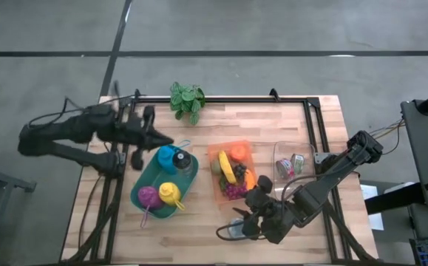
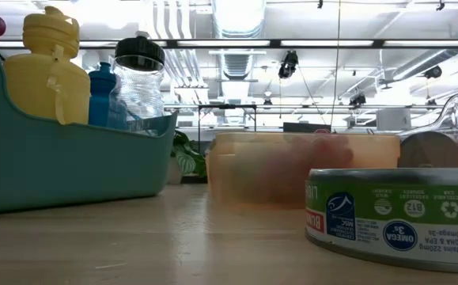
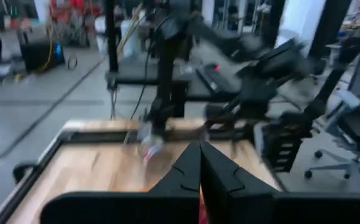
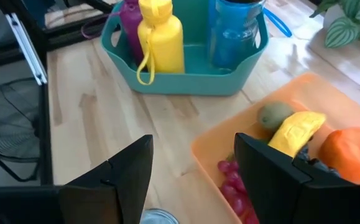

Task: Pick & Place Food Item
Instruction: Put the green tuna can into the transparent bin

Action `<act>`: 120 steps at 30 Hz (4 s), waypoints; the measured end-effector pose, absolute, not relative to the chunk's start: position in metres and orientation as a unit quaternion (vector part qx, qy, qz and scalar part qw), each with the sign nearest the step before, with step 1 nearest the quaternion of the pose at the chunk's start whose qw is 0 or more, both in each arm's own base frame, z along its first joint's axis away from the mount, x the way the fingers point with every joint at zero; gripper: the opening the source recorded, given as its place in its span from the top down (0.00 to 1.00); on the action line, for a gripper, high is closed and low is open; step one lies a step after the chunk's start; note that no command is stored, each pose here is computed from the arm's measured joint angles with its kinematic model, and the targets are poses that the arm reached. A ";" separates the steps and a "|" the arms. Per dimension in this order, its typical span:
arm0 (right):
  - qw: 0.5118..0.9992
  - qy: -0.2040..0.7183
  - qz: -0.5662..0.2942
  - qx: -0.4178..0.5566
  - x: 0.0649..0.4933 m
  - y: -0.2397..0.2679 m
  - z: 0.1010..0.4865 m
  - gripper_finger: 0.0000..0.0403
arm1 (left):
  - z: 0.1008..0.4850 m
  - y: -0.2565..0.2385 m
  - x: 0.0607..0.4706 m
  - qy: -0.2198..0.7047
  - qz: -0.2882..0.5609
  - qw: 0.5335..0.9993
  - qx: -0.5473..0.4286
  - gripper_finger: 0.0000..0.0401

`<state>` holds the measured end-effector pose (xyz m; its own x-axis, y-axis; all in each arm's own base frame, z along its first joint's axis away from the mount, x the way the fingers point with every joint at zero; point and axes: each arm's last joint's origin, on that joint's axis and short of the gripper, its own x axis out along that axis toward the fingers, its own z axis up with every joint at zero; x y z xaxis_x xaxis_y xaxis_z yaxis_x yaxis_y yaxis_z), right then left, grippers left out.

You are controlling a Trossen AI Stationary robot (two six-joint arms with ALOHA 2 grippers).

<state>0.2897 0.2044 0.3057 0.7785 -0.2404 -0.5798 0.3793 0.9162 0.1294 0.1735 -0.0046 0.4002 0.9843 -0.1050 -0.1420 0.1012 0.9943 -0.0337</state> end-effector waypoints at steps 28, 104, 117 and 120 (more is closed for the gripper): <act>0.932 0.330 -0.150 0.015 0.279 0.196 0.308 0.45 | 0.316 -0.258 0.189 0.112 -0.016 0.994 0.006 0.99; 0.938 0.331 -0.019 0.102 0.234 0.241 0.189 0.45 | 0.127 -0.297 0.288 0.218 0.026 0.963 -0.153 0.99; 0.930 0.360 -0.032 0.071 0.240 0.247 0.155 0.45 | 0.126 -0.277 0.311 0.261 -0.017 0.950 -0.171 0.99; 0.931 0.356 -0.030 0.076 0.243 0.250 0.150 0.45 | 0.126 -0.277 0.311 0.261 -0.018 0.950 -0.169 0.99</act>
<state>0.2426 0.2497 0.1499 0.7449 -0.0021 -0.6672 0.1109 0.9865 0.1206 0.3114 -0.2770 0.1257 0.8635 -0.1219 -0.4894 -0.0542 0.9423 -0.3303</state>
